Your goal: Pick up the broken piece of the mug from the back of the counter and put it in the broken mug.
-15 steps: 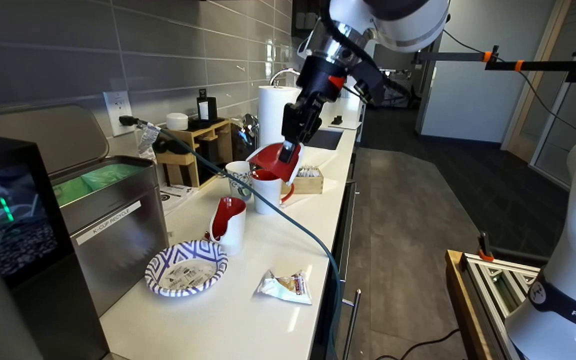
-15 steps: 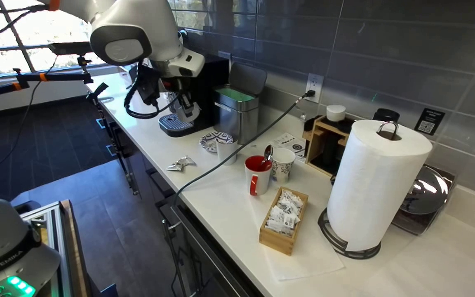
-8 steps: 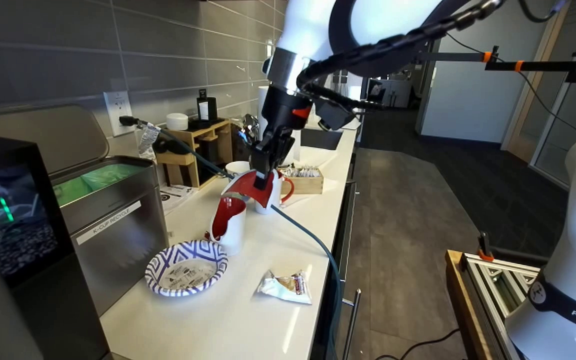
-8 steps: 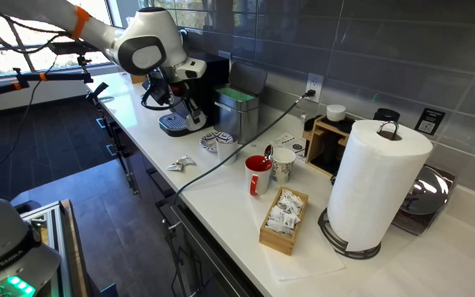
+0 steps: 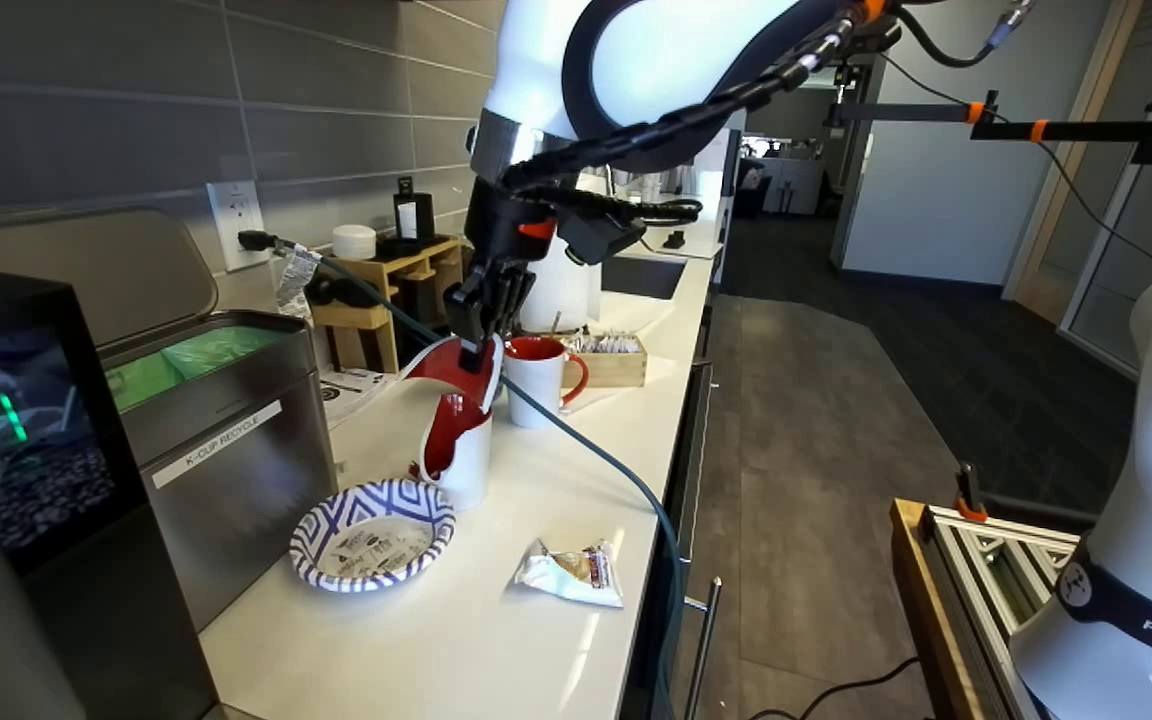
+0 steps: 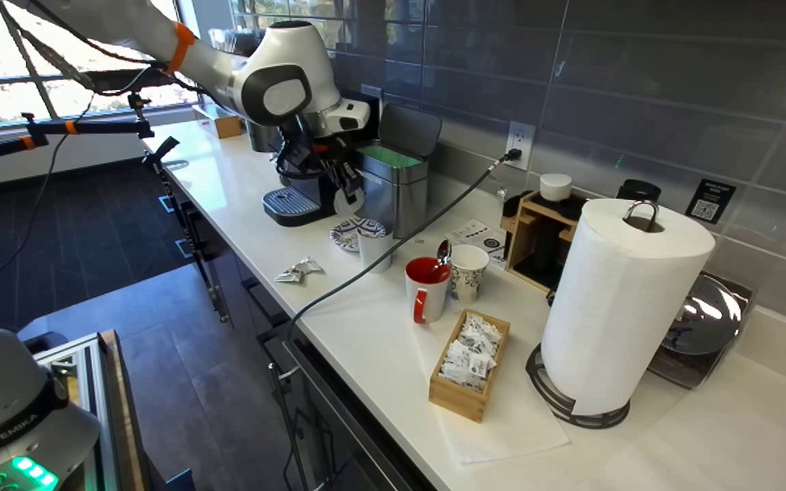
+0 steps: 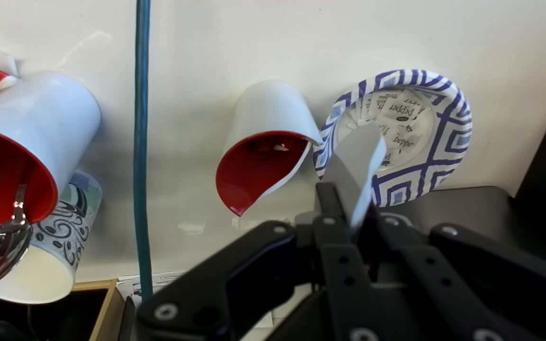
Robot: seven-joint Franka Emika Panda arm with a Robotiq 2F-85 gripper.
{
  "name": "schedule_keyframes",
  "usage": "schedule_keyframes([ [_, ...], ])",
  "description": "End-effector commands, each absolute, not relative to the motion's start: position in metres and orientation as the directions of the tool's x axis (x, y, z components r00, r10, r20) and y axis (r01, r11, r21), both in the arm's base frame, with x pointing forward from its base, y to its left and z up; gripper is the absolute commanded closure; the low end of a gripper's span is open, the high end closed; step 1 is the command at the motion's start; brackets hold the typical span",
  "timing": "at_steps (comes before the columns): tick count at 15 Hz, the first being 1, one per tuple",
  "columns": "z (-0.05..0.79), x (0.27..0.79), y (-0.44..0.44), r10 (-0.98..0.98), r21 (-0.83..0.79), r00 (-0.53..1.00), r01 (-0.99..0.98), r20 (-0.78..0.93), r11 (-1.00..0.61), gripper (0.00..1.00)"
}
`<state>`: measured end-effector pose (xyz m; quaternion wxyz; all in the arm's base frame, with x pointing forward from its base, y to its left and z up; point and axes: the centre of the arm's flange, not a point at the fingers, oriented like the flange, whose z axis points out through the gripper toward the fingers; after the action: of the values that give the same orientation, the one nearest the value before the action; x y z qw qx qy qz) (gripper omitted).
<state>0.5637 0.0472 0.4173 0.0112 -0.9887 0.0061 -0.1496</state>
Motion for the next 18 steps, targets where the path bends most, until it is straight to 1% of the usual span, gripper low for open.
schedule_keyframes([
  [1,0.415,0.569,0.048,-0.015,-0.027,0.955,-0.007,0.295,-1.000,0.97],
  [10,0.389,0.632,0.063,-0.034,0.014,0.958,-0.039,0.284,-0.999,0.97],
  [14,0.375,0.656,0.056,-0.059,0.043,0.956,-0.075,0.288,-0.996,0.97],
  [18,0.361,0.672,0.042,-0.073,0.053,0.964,-0.089,0.255,-0.995,0.97],
])
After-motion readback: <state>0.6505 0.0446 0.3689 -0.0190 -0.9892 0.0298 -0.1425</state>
